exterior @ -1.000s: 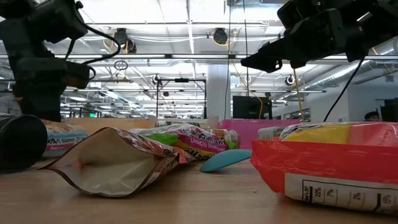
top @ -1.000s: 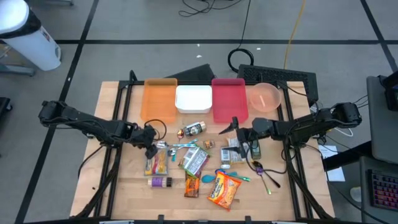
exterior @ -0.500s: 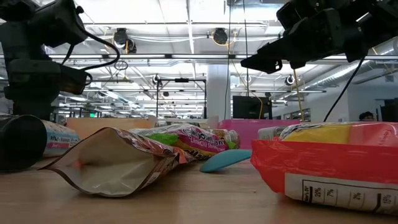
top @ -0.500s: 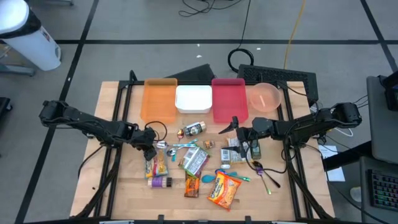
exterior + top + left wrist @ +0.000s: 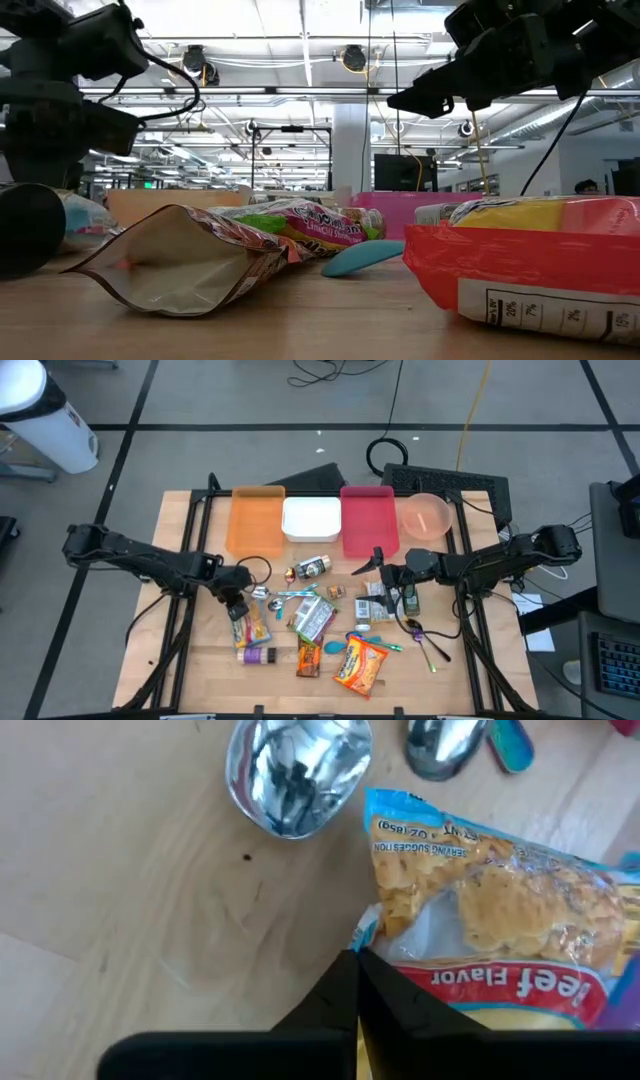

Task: Pick & Place Food Item
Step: Put the blue noodle pack into the orange bin

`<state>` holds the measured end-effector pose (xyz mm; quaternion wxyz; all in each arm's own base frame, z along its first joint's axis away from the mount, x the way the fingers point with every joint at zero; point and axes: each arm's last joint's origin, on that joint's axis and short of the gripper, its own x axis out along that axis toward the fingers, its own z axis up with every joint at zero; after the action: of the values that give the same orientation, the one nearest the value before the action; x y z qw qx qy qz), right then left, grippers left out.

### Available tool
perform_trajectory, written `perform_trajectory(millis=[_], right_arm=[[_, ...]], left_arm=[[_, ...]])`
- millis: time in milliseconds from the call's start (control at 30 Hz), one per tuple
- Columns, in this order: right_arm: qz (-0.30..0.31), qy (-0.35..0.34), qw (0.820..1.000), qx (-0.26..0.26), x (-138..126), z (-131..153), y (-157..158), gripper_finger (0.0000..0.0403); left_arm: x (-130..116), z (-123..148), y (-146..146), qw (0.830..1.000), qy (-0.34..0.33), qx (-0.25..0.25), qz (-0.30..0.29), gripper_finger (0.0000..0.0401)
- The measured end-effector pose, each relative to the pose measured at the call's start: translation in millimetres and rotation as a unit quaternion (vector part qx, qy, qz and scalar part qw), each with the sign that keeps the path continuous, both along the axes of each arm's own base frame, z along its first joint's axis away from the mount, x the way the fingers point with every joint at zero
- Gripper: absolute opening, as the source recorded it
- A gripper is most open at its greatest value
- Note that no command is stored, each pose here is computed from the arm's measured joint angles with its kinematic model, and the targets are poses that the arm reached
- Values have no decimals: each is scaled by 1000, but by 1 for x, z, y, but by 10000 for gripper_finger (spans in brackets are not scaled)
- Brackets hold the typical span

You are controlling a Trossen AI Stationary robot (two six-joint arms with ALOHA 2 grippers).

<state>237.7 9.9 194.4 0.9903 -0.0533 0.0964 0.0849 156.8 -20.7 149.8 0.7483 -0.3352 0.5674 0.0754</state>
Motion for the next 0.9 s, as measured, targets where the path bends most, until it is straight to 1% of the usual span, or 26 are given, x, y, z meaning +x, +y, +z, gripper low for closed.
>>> perform_trajectory(millis=[200,367,500,600,900], right_arm=[[1,-2,1000,-7,0,0,0,320],[1,-2,1000,-9,0,0,0,320],[1,-1,1000,-9,0,0,0,320],[1,-1,1000,-9,0,0,0,320],[1,-1,1000,-10,0,0,0,320]], left_arm=[[9,24,3,1000,-10,20,-16,4],[17,55,5,998,-26,49,-28,3],[25,82,5,994,-59,75,-49,2],[28,100,5,991,-79,88,-55,2],[25,139,8,986,-83,129,-61,1]])
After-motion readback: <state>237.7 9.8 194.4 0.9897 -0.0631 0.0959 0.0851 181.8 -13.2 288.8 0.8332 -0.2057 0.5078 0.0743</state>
